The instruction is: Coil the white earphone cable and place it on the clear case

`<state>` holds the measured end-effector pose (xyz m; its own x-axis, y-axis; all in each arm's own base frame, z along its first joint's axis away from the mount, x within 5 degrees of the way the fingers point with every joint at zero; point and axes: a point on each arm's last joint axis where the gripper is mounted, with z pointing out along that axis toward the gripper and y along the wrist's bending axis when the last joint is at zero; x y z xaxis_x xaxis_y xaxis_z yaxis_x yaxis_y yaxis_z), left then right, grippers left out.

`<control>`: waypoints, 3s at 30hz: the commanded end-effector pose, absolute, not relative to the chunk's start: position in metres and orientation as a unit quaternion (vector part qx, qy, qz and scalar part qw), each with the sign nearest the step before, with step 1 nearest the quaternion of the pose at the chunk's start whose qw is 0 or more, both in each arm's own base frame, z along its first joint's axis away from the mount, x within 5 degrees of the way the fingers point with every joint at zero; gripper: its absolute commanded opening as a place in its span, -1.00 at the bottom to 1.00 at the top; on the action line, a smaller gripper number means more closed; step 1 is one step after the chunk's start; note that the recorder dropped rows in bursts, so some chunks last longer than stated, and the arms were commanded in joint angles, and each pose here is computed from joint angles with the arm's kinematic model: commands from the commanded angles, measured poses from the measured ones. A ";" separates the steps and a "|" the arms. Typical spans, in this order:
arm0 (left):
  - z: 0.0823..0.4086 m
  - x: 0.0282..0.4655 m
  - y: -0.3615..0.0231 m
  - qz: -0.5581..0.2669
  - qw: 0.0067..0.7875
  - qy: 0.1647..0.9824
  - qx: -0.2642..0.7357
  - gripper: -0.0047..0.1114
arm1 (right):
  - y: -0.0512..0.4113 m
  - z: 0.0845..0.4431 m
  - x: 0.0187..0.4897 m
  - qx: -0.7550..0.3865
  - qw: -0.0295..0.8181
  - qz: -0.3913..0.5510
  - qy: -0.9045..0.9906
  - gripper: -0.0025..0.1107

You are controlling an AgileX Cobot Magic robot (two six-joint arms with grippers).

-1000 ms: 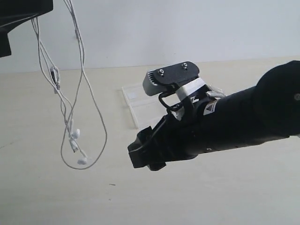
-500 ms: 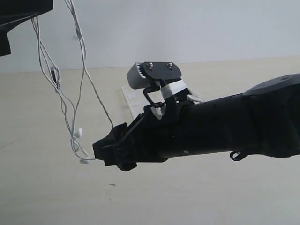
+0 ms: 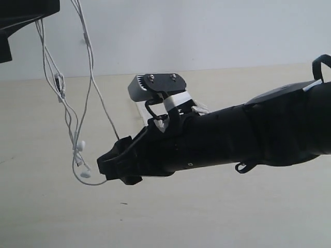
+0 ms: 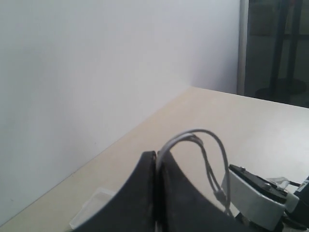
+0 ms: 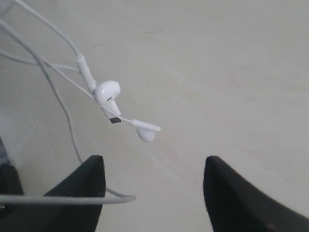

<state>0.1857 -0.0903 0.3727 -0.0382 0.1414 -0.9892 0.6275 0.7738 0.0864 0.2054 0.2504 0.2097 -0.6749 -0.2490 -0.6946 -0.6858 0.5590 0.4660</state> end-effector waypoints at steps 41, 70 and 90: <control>0.382 0.177 -0.093 -0.262 0.633 0.686 0.245 -0.92 | 0.261 0.172 0.213 -0.319 0.257 0.352 0.841 -0.96; 0.382 0.176 -0.093 -0.259 0.632 0.686 0.251 -0.92 | 0.268 0.182 0.200 -0.351 0.232 0.424 0.802 0.12; 0.381 0.177 -0.092 -0.251 0.635 0.687 0.249 -0.92 | 0.245 0.191 0.195 -0.356 0.255 0.342 0.832 0.13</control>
